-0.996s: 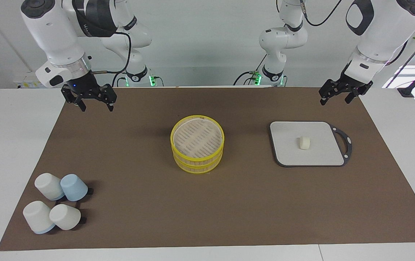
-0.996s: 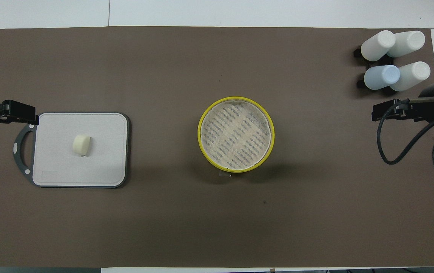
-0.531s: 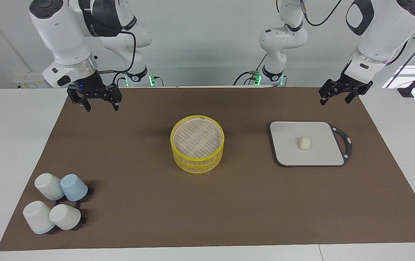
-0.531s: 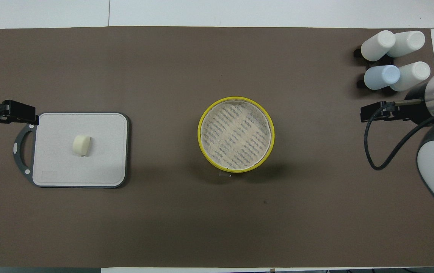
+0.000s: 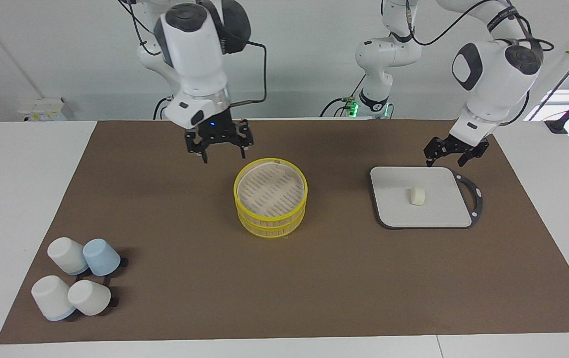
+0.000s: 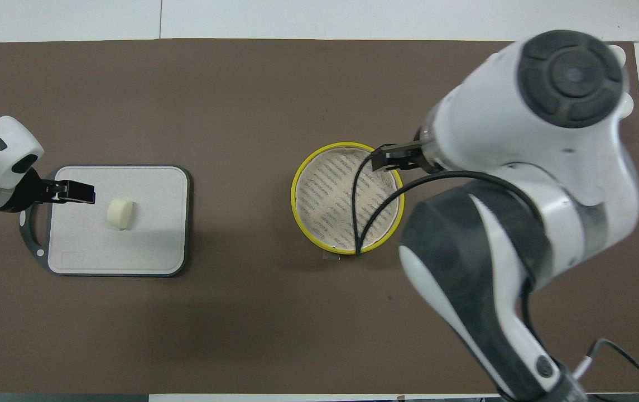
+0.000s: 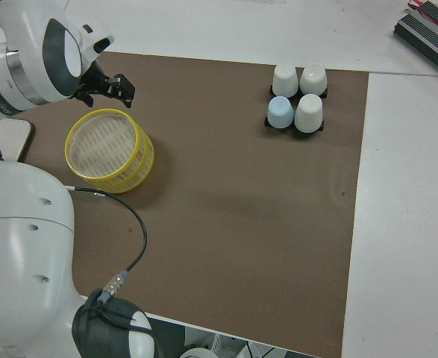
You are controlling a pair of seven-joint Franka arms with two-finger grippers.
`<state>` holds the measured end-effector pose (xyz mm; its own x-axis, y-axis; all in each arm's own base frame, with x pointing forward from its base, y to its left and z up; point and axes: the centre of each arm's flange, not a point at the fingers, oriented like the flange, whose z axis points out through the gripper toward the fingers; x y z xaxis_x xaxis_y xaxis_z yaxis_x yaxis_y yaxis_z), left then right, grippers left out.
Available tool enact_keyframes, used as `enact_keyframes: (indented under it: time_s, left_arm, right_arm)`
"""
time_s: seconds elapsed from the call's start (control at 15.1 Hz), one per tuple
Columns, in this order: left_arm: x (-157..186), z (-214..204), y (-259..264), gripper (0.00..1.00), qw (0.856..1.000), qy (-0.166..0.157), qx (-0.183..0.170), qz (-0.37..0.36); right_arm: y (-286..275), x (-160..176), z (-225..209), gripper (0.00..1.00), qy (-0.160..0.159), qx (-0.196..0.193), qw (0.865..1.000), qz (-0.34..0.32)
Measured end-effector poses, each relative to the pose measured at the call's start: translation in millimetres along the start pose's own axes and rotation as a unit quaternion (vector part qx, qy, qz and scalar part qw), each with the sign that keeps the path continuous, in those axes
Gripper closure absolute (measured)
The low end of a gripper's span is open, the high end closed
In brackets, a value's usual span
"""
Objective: Place bun in steamer
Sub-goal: 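Grasp the white lid with the right gripper while the left gripper grasps the bun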
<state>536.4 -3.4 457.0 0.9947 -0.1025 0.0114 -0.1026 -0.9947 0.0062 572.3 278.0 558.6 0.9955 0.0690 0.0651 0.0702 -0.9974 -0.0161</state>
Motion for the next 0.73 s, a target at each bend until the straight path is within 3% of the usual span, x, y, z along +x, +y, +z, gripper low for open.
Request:
enact_keyframes:
  time_s: [0.33, 0.6, 0.73]
  left_arm:
    - [-25.4, 104.4, -0.2, 0.00, 1.000, 0.018, 0.002, 0.011]
    - [-24.1, 123.4, 2.6, 0.00, 1.000, 0.017, 0.000, 0.014]
    - [-23.0, 123.1, 2.5, 0.00, 1.000, 0.022, 0.001, 0.015]
  right_arm:
    - [-117.4, 11.4, 57.8, 0.00, -0.009, 0.003, 0.998, 0.061]
    - [-192.5, -6.2, 119.3, 0.00, 0.029, -0.025, 0.999, 0.036]
    - [-204.4, -13.4, 147.3, 0.00, 0.033, -0.033, 0.999, 0.020]
